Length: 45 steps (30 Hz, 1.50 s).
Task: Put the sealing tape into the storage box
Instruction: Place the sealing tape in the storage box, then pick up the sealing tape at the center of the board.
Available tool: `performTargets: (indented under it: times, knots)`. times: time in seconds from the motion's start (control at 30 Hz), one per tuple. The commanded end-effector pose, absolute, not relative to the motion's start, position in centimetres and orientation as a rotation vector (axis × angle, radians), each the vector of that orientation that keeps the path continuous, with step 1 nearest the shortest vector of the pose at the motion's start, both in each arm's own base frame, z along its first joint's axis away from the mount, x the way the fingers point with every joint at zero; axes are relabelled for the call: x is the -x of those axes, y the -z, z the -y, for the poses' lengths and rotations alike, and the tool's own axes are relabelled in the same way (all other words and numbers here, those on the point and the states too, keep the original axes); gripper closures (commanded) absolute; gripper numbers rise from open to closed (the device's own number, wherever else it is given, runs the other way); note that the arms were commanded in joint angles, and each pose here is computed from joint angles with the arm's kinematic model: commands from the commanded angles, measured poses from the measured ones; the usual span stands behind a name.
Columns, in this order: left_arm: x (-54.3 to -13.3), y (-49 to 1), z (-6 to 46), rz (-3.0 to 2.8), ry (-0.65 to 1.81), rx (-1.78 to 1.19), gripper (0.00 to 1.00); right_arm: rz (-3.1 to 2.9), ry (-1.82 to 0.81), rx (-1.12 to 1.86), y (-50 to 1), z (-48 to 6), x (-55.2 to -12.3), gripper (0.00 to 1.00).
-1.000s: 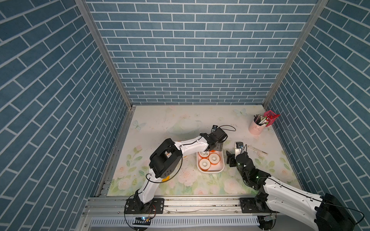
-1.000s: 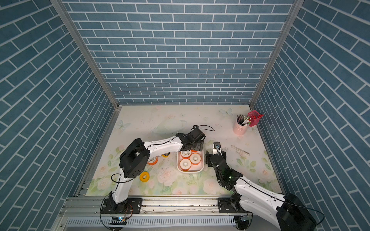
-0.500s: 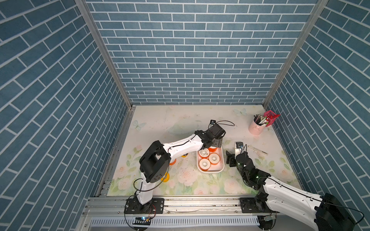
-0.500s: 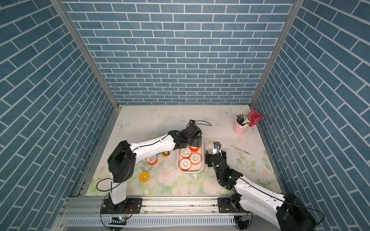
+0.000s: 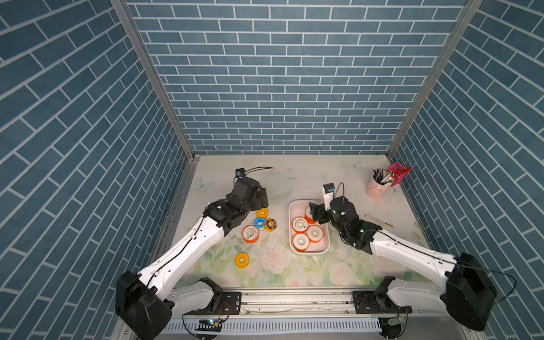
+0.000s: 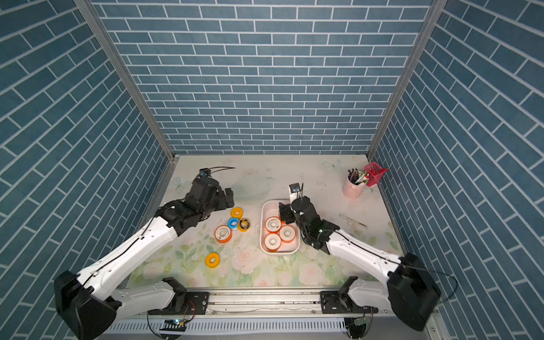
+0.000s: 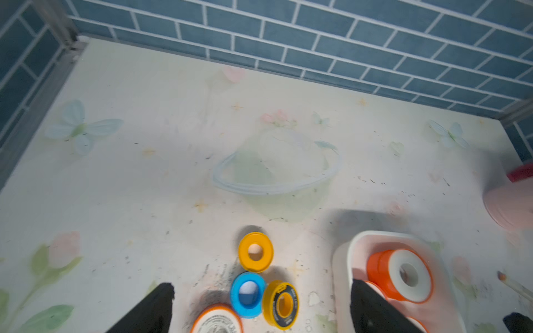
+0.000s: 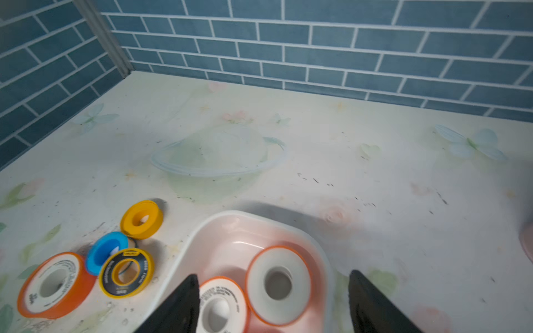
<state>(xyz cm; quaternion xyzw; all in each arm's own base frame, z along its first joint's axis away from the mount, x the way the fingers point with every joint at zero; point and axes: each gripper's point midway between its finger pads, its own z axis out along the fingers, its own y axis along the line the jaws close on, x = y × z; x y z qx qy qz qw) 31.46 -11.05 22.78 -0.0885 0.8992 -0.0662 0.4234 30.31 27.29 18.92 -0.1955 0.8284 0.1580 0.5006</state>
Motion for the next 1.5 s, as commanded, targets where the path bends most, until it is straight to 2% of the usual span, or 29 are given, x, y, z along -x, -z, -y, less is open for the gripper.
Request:
performTargets:
  times: [0.0,0.23,0.53,0.67,0.87,1.47]
  knots:
    - [-29.8,-21.4,7.2,-2.304,0.057,0.252,0.01,-2.042,-0.408,0.73,-17.5,-33.4,-29.1,0.17]
    - [-28.9,-19.8,0.8,-2.277,-0.049,0.431,0.02,-2.097,-0.57,0.989,-14.4,-44.9,-27.7,0.16]
    - [-29.2,-20.3,-3.1,-2.207,-0.058,0.556,0.02,-2.136,-0.628,1.195,-10.0,-51.9,-25.9,0.12]
    - [-29.3,-20.0,-3.2,-2.21,-0.051,0.562,0.02,-2.189,-0.596,1.257,-6.9,-53.2,-25.6,0.11]
    - [-29.3,-19.8,-3.0,-2.219,-0.038,0.555,0.02,-2.188,-0.547,1.365,-4.9,-54.8,-24.3,0.11]
    - [-29.5,-19.2,-2.7,-2.237,-0.026,0.546,0.01,-2.207,-0.326,1.513,-1.8,-52.7,-21.4,0.11]
